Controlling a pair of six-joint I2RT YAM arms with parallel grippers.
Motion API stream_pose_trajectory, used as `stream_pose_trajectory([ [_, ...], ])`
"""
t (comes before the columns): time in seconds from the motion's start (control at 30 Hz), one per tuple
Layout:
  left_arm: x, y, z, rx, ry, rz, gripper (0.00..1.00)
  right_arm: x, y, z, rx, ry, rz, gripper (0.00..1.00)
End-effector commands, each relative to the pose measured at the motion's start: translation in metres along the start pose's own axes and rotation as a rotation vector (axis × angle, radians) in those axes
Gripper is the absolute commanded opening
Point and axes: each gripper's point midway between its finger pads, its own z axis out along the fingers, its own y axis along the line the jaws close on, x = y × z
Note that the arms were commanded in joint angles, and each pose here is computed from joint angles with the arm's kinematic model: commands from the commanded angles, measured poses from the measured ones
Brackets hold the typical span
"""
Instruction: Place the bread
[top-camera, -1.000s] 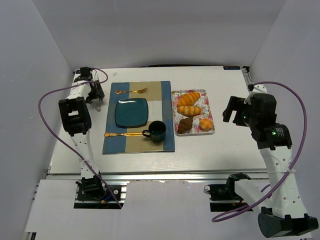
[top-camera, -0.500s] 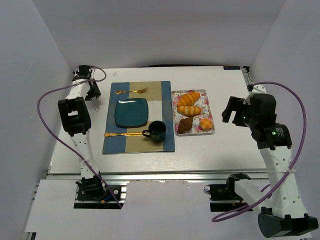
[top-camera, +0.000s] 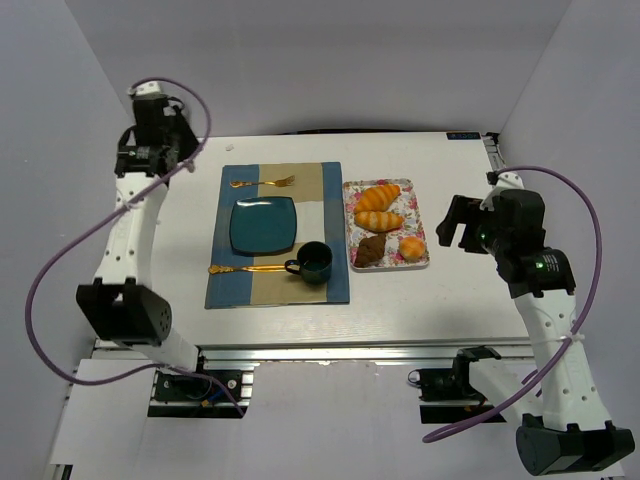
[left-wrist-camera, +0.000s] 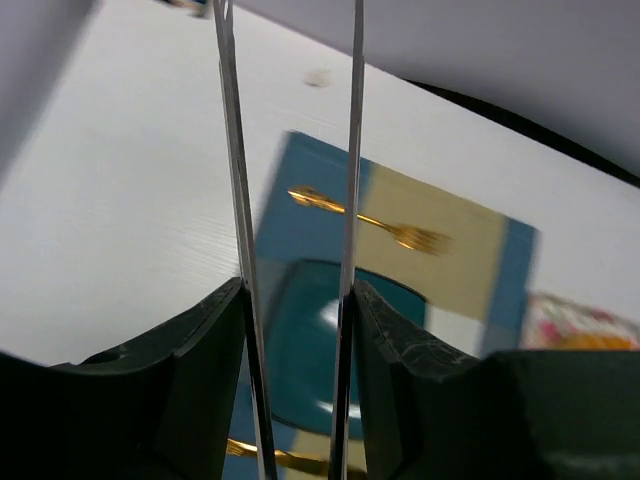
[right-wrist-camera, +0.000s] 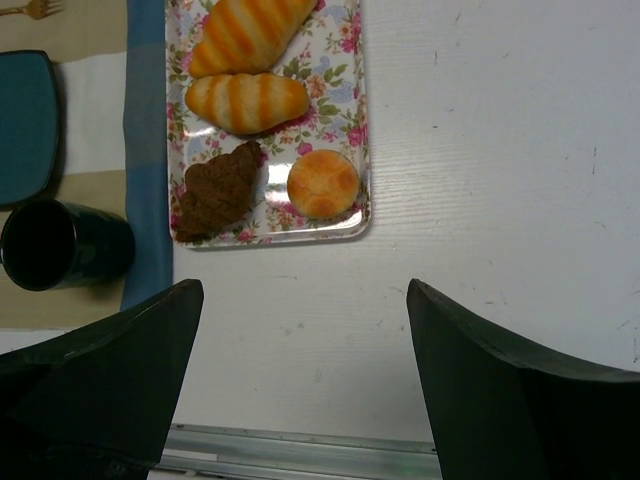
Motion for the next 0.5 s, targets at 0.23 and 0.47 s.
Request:
stream_pose_trajectory([
  [0.23,0.120,-0.175,-0.134,0.504,0.199,0.137,0.54,-0.026,-0.018,-0.011,0.119,-0.132,0.036,0.89],
  [0.47,0.198,-0.235,-0.179,0.654,0.339,0.359,0.56,-0.046,-0.029,-0.043,0.204,-0.268,0.177,0.89],
])
